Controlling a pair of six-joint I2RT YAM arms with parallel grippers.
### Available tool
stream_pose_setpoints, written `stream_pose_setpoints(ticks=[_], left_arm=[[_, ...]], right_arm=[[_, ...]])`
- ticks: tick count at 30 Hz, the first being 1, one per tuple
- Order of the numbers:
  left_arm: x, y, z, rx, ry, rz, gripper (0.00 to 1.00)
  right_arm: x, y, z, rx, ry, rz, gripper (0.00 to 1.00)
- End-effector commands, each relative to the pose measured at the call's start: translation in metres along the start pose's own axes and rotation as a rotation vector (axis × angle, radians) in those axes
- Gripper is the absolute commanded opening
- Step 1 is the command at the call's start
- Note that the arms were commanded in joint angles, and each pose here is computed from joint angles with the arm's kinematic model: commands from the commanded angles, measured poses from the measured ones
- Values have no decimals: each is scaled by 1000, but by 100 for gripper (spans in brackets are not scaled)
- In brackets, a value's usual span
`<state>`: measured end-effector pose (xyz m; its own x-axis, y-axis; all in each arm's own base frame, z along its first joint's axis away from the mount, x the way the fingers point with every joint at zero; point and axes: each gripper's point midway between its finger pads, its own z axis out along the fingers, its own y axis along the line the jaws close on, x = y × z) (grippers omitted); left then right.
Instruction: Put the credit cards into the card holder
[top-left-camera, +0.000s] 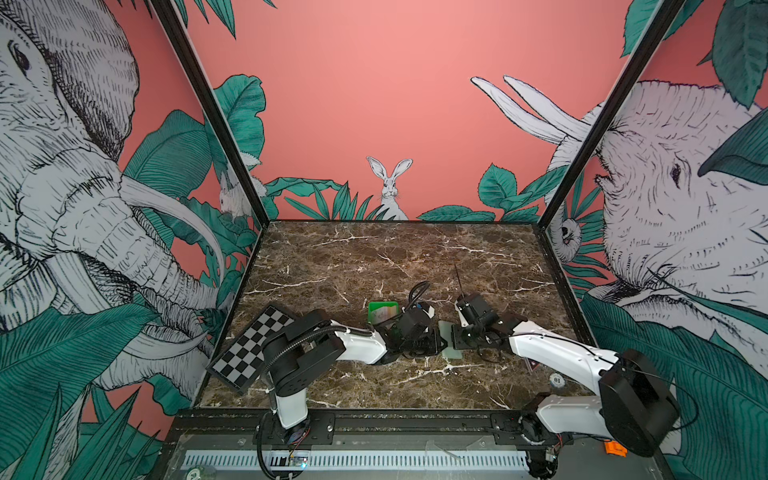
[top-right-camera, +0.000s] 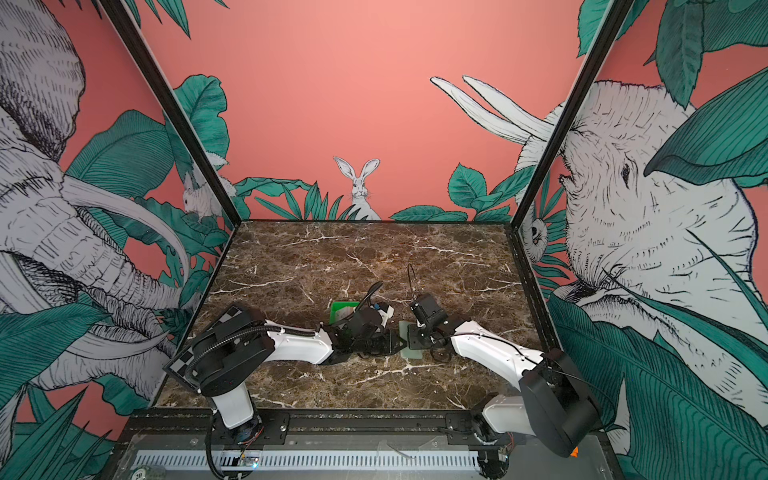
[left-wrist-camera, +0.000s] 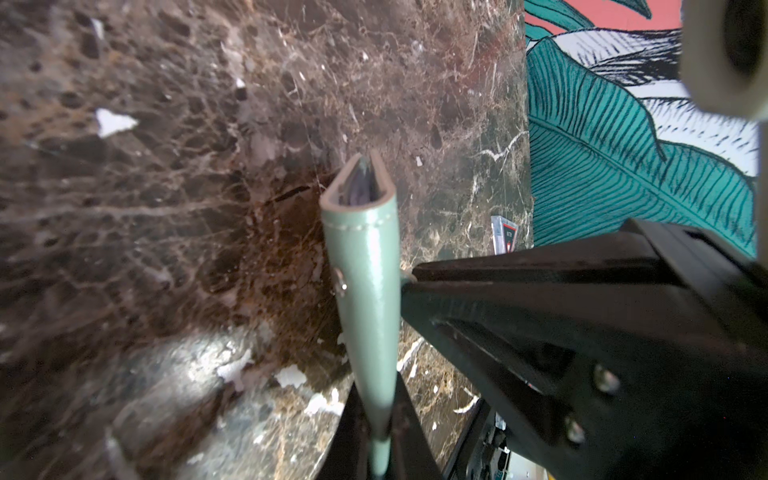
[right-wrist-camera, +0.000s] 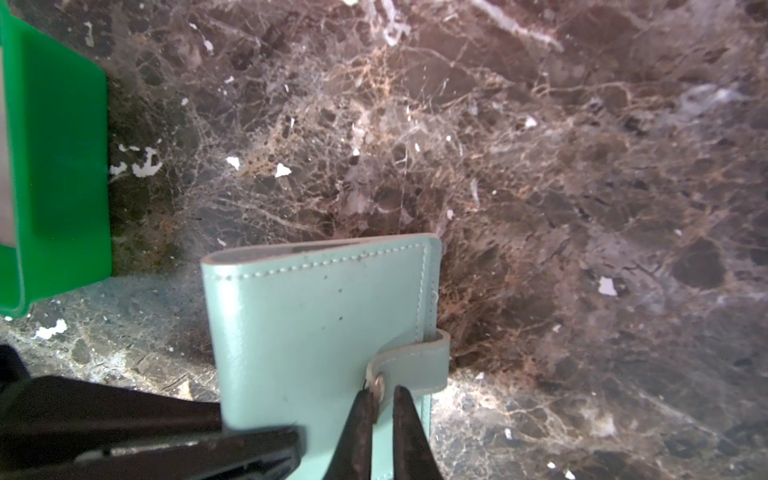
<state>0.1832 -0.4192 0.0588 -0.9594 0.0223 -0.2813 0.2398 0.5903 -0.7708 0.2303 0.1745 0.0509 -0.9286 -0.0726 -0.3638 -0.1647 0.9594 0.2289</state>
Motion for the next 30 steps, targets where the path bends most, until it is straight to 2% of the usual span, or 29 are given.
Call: stream_pose_setpoints(ticks=[1, 9, 21, 30], left_arm=[[-8, -24, -9, 49, -23, 28, 11], [-7, -18, -10, 23, -29, 23, 11], [-4, -1, -14, -44, -32, 22, 11], [-3, 0, -9, -42, -22, 5, 23]], right_arm=[[-6, -8, 1, 44, -26, -6, 10], [-5, -14, -2, 80, -35, 1, 0], [-3, -32, -15, 169, -52, 5, 0], [-13, -15, -37, 83, -105, -7, 0]])
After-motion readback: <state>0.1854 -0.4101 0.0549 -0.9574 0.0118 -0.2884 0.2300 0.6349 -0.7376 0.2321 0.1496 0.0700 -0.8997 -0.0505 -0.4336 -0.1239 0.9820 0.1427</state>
